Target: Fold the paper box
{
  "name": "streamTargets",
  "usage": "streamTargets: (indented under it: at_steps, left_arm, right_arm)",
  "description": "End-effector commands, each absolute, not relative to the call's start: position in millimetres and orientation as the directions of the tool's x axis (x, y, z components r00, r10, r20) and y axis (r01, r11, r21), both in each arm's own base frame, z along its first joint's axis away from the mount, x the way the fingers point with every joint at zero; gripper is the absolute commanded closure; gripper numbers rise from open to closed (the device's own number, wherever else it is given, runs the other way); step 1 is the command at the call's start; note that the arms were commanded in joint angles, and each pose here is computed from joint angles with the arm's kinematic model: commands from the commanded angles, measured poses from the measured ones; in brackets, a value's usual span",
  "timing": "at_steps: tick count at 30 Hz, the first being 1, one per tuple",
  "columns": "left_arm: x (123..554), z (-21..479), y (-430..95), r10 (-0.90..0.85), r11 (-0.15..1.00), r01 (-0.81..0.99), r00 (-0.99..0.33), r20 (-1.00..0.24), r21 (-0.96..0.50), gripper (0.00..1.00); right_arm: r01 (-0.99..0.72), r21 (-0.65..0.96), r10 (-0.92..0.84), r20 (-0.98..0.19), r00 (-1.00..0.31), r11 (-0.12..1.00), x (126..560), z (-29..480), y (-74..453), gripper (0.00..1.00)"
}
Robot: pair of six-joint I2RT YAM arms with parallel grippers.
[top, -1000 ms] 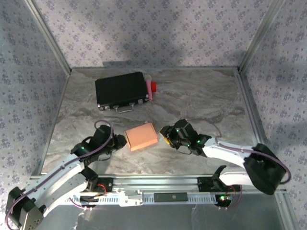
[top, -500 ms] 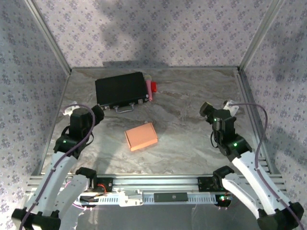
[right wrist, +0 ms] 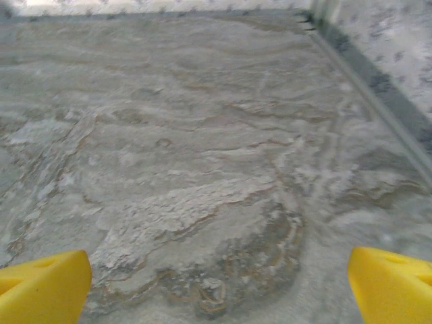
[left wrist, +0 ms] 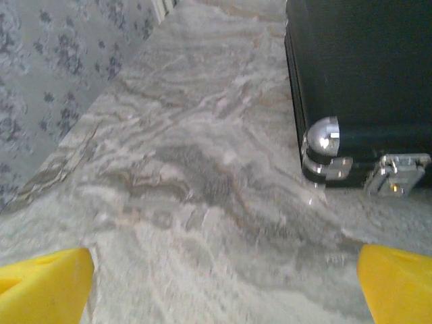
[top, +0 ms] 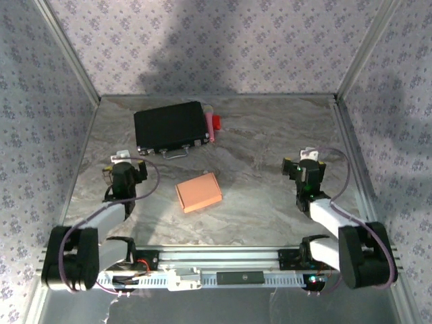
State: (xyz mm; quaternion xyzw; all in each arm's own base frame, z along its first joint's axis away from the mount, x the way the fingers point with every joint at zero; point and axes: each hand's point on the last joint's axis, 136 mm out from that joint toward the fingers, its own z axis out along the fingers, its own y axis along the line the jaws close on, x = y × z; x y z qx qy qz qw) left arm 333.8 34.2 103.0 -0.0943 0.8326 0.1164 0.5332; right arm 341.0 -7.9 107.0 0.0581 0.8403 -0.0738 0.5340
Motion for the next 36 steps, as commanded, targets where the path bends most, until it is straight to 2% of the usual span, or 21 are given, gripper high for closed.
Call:
streamTargets:
  at_steps: [1, 4, 9, 11, 16, 23, 28, 36]
  left_arm:
    - [361.7, 128.7, 27.9, 0.008, 0.974, -0.218, -0.256, -0.967, 0.065, 0.0]
    - [368.2, 121.6, 28.4, -0.028, 0.978, -0.208, -0.244, -0.969, 0.024, 0.0]
    - [373.0, 104.6, 26.5, -0.02, 0.982, -0.19, -0.198, -0.98, 0.018, 0.0]
    - [374.8, 98.4, 30.7, -0.051, 0.98, -0.199, -0.274, -0.96, 0.005, 0.0]
    - [388.7, 93.2, 39.1, -0.092, 0.975, -0.222, -0.318, -0.944, -0.02, 0.0]
    - [389.1, 91.4, 37.8, -0.092, 0.976, -0.215, -0.337, -0.937, -0.018, 0.0]
    - [390.4, 91.7, 37.3, -0.086, 0.977, -0.213, -0.339, -0.937, -0.012, 0.0]
    - [390.8, 91.7, 36.4, -0.084, 0.977, -0.211, -0.34, -0.937, -0.011, 0.0]
  right_arm:
    - [0.06, -0.032, -0.007, -0.926, -0.376, 0.998, 364.2, 119.9, 5.2, 0.01]
    - [-0.001, -0.021, -0.02, -0.923, -0.385, 1.0, 364.8, 111.9, 12.6, 0.01]
    - [-0.059, -0.028, -0.046, -0.943, -0.328, 0.998, 353.3, 116.3, 17.4, 0.01]
    - [-0.021, -0.042, -0.047, -0.957, -0.285, 0.999, 349.3, 122.1, 8.2, 0.01]
    - [0.024, -0.043, -0.035, -0.964, -0.263, 0.999, 358.8, 133.0, -9.8, 0.01]
    - [0.044, -0.009, 0.005, -0.951, -0.308, 0.999, 372.4, 91.4, -18.8, 0.01]
    - [-0.011, 0.007, 0.002, -0.921, -0.39, 1.0, 386.9, 83.7, -13.1, 0.01]
    - [0.035, -0.018, -0.003, -0.912, -0.41, 0.999, 390.7, 81.0, -18.0, 0.01]
